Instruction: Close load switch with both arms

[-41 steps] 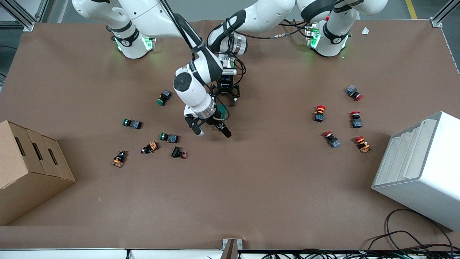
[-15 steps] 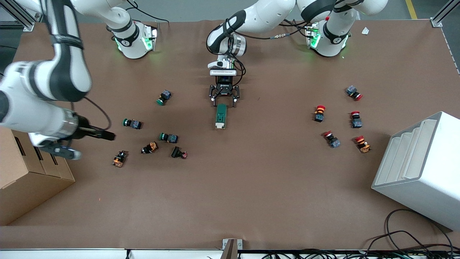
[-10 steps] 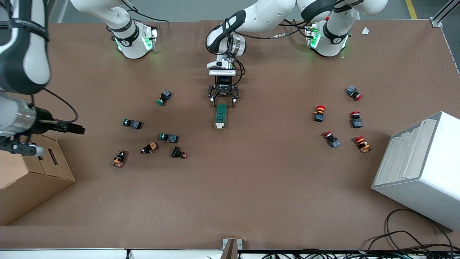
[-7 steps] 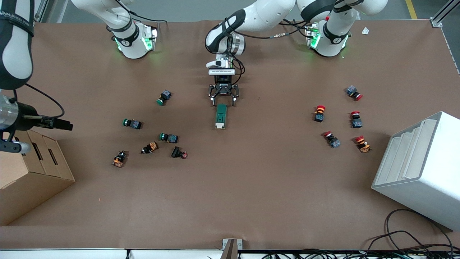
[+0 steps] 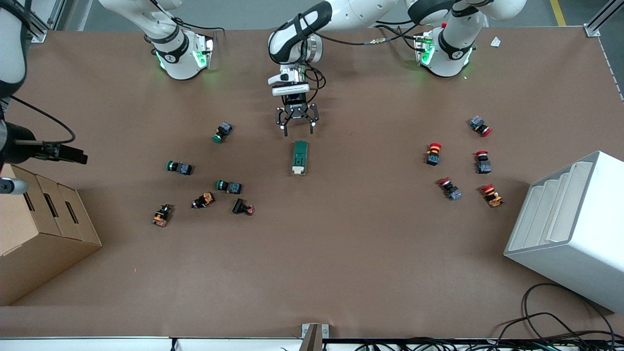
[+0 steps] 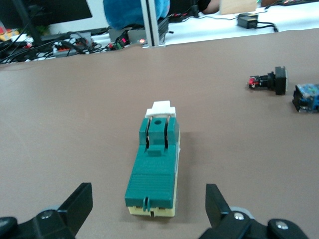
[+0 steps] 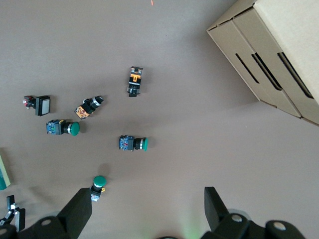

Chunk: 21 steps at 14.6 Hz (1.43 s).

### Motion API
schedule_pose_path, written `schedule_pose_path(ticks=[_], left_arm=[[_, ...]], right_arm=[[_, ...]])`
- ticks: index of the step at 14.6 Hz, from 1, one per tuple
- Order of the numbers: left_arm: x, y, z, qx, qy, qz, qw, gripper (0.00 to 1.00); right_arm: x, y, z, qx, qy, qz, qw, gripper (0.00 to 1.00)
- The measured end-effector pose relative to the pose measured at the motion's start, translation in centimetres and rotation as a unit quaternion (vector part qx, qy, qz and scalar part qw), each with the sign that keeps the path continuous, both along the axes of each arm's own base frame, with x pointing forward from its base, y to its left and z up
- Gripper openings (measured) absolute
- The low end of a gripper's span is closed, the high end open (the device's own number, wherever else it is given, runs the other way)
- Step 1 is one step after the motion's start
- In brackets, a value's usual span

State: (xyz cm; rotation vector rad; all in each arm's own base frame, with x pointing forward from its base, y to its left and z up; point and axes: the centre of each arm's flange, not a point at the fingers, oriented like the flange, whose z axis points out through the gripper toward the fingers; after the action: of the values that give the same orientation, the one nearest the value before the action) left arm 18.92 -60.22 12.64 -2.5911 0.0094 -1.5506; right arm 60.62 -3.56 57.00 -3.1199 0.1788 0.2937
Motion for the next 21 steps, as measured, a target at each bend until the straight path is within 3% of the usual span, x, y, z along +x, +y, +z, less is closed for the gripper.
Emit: schedule_pose_path(ticks=[6,9,21], left_arm=[[0.8,-2.8,5.4,0.011,0.071,0.052,0.996,1.00],[2.5,-3.7,8.2,0.002,0.088,0.072,0.994,1.00],[15.2,-0.3,21.7,0.004,0.218,0.147,0.965,1.00]], right_arm=[[-0.8,0.2,1.5,0.000,-0.006,0.009,1.000,1.00],[-0.9,0.5,1.5,0.000,-0.003,0.011,1.000,1.00],[-1.7,0.7,2.9,-0.006,-0.010,0.010,1.000,1.00]])
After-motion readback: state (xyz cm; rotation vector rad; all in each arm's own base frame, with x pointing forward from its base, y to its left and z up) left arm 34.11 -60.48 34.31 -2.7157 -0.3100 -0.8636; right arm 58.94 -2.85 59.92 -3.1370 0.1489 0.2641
